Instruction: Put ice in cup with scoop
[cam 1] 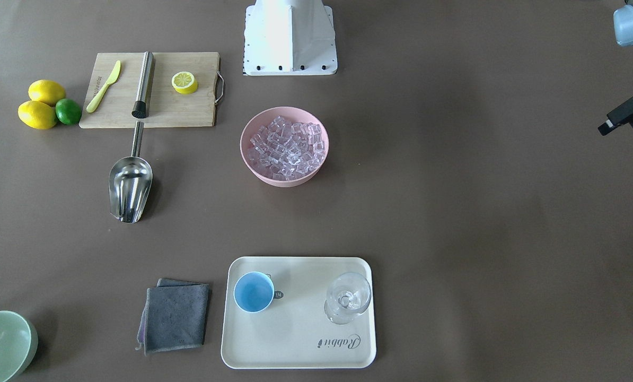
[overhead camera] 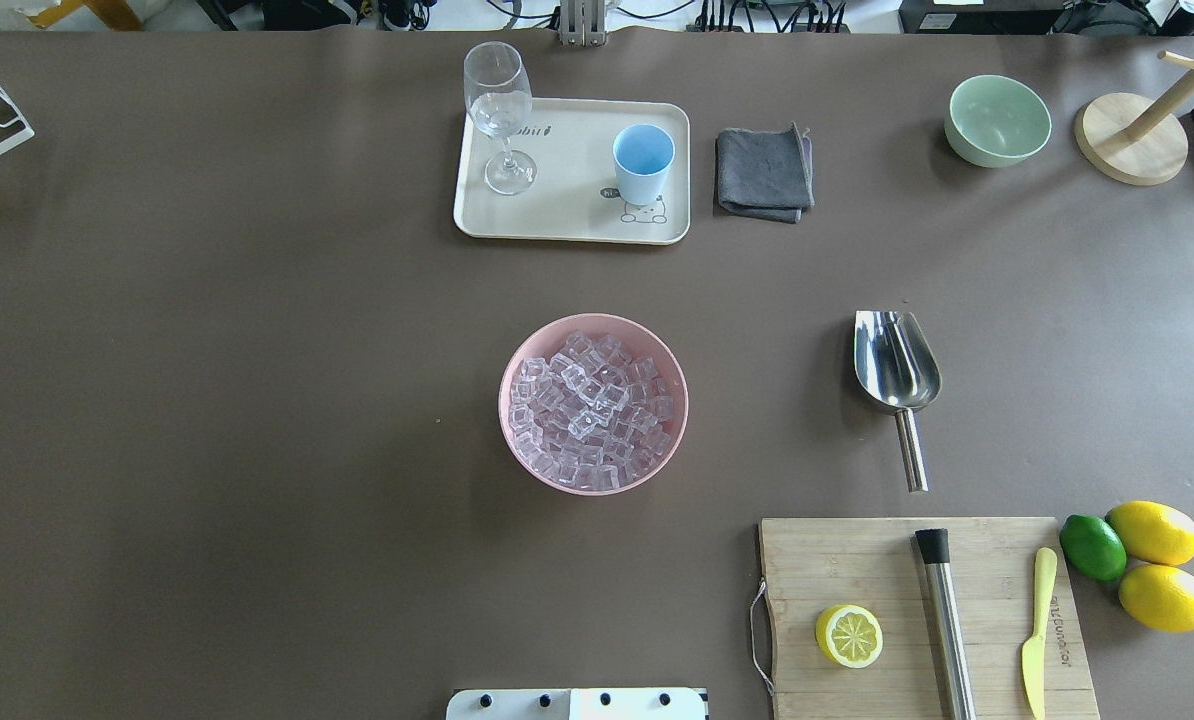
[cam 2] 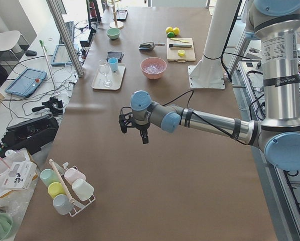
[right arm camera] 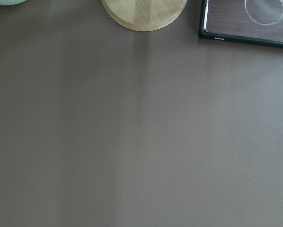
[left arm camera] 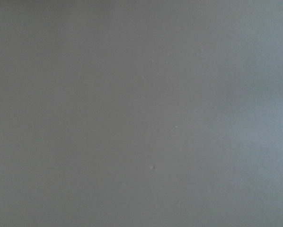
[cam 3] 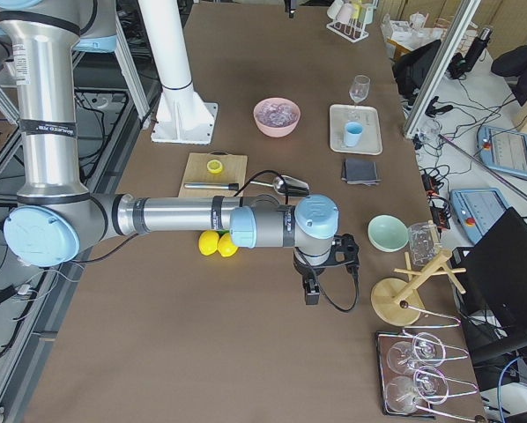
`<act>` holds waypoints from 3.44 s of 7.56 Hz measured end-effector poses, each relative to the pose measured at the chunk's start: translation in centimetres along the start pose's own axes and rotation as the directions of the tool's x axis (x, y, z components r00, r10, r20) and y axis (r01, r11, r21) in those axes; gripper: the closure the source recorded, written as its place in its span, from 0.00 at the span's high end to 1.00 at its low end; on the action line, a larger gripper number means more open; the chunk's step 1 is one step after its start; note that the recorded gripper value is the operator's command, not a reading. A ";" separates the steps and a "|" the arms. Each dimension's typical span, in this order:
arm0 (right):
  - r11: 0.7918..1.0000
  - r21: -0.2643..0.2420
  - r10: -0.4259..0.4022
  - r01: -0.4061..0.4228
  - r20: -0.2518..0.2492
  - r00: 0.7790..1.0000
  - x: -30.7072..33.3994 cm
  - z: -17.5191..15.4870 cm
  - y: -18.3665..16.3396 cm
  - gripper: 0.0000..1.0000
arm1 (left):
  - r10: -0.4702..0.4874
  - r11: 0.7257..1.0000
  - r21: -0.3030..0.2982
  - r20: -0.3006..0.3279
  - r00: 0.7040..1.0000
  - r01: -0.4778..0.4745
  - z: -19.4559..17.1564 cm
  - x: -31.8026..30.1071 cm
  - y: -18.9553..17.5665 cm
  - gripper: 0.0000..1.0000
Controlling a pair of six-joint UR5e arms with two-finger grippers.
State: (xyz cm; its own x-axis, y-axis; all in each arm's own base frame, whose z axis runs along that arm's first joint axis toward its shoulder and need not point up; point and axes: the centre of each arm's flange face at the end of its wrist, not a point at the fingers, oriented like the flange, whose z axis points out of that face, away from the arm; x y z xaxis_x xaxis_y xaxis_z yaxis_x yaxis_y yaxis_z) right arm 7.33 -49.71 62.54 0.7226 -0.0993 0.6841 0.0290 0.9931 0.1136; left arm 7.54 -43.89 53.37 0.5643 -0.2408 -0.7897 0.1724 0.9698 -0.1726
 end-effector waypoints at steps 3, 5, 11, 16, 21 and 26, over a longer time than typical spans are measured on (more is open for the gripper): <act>1.000 0.014 0.016 -0.017 0.045 0.999 -4.3 -1.0 1.1 1.00 | -0.110 0.994 -0.032 -0.053 0.993 0.108 0.7 10.2 1.2 0.98; 0.997 -0.002 0.072 -0.072 0.068 0.995 -12.3 -1.0 0.8 0.99 | -0.108 0.993 -0.057 -0.051 0.993 0.105 1.7 15.9 1.7 0.98; 0.976 -0.132 0.182 -0.173 0.060 0.982 -36.9 4.2 4.5 0.99 | 0.074 0.995 -0.063 -0.002 0.997 -0.074 4.9 28.8 7.7 0.98; 0.974 -0.168 0.141 -0.149 -0.061 0.988 -46.0 12.6 8.9 0.94 | 0.338 0.941 -0.028 0.006 0.941 -0.338 10.5 36.7 15.1 0.98; 0.979 -0.161 0.114 -0.122 -0.057 0.992 -47.0 17.7 9.4 0.71 | 0.813 0.573 0.041 0.099 0.574 -0.819 13.9 38.1 17.5 0.98; 0.979 -0.163 0.123 -0.125 -0.025 0.992 -47.2 16.8 10.0 0.00 | 0.963 0.180 0.075 0.192 0.191 -0.981 15.0 38.7 17.6 0.98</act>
State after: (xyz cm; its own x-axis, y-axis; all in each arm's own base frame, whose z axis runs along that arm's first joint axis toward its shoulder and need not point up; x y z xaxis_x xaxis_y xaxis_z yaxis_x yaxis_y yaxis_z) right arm -38.11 -36.13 43.53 0.7380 0.0248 0.6743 0.0508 0.9944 -0.0922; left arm 44.52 -36.71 28.57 0.4284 0.8802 -0.2042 -0.4620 0.4075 0.7877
